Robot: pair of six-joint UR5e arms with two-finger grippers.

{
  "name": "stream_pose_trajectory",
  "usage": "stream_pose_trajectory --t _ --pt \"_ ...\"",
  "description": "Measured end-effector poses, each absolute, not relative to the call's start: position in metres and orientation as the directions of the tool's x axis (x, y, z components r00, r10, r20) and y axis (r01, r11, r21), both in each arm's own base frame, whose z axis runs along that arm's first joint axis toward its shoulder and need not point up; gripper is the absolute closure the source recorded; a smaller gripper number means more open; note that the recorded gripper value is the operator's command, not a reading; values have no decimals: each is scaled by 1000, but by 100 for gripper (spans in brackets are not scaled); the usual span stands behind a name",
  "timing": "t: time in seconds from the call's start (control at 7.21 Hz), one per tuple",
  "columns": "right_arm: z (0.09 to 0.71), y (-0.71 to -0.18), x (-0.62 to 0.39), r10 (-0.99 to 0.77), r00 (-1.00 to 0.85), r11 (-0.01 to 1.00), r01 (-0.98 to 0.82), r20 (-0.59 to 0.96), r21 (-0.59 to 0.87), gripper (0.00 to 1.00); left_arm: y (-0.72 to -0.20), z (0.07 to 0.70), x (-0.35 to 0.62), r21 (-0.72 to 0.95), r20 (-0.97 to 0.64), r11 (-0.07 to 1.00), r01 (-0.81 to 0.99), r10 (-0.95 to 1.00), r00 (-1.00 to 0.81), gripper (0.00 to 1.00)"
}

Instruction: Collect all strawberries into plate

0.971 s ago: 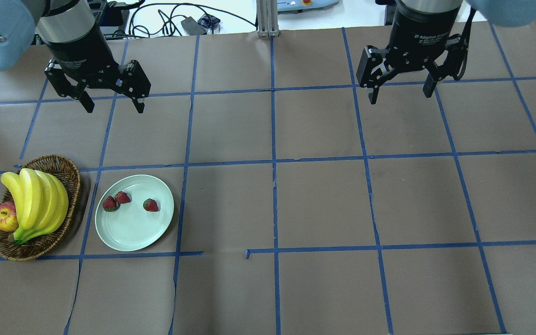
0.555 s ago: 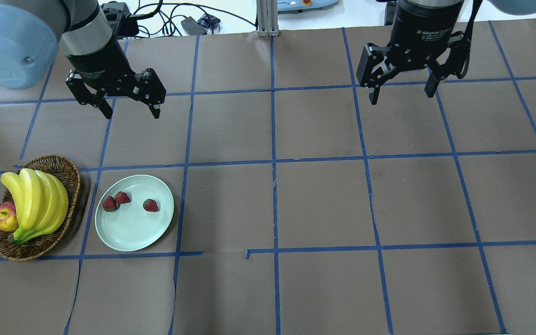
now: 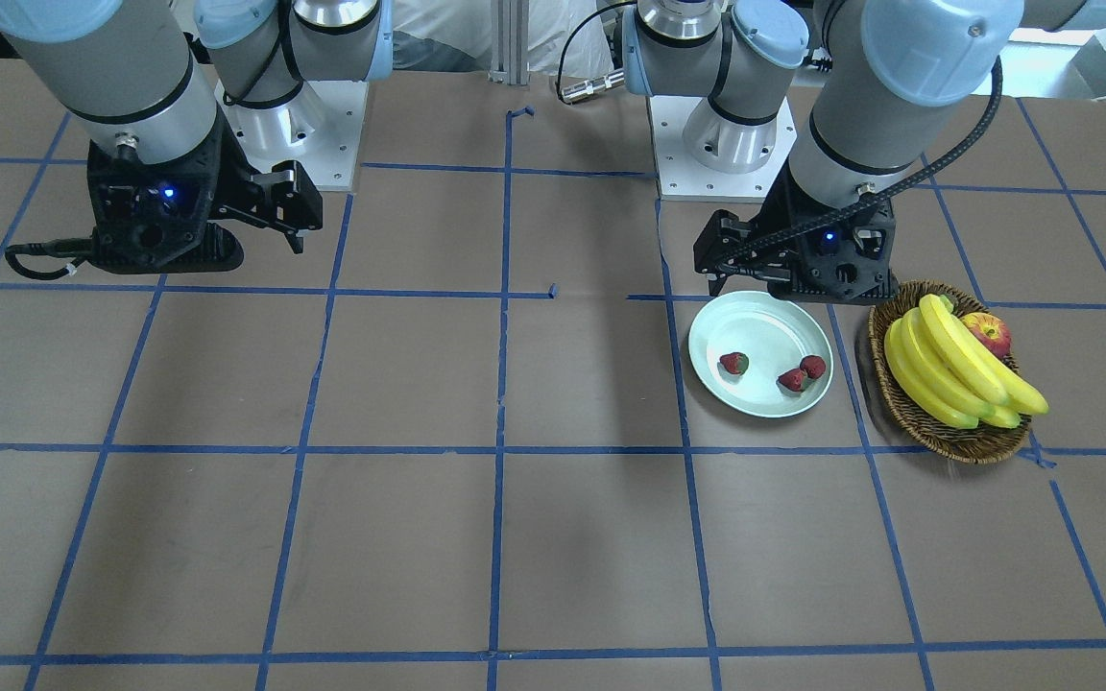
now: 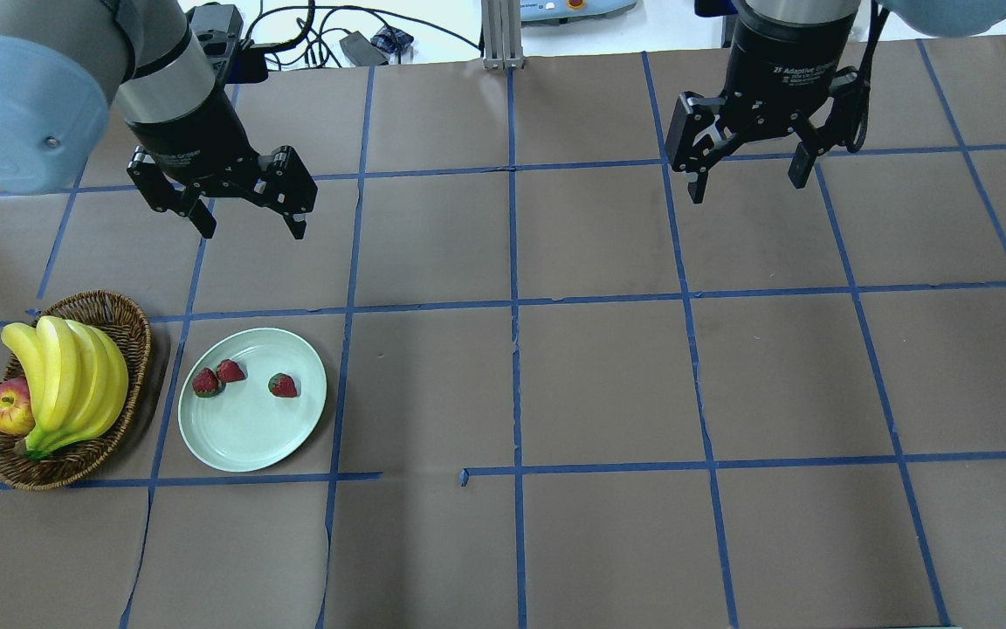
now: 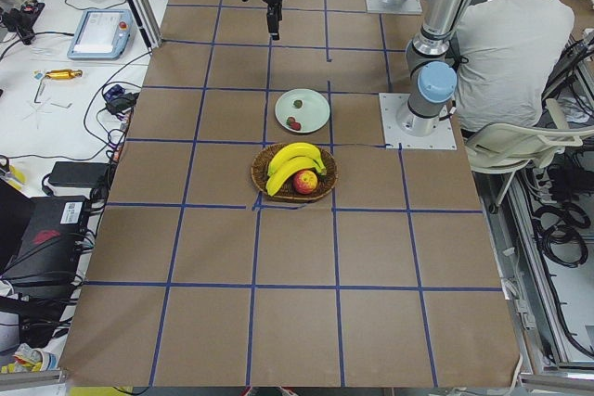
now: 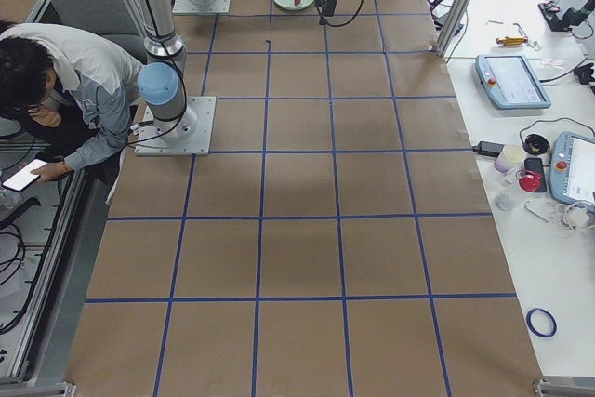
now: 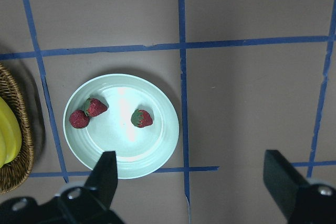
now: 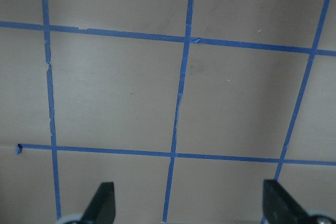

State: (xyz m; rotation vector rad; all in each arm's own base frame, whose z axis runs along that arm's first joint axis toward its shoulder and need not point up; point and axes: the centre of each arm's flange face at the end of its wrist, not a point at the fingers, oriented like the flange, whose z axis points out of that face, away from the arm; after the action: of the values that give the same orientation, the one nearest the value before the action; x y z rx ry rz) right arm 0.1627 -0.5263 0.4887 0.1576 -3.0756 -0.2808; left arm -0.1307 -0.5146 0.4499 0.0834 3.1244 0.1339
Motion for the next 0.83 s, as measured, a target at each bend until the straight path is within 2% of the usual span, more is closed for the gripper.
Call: stream_pose_trajectory --t 0.83 --pt "477 -530 162 -109 -993 984 -102 38 147 0 -497 465 -132 100 -12 993 61 63 -998 0"
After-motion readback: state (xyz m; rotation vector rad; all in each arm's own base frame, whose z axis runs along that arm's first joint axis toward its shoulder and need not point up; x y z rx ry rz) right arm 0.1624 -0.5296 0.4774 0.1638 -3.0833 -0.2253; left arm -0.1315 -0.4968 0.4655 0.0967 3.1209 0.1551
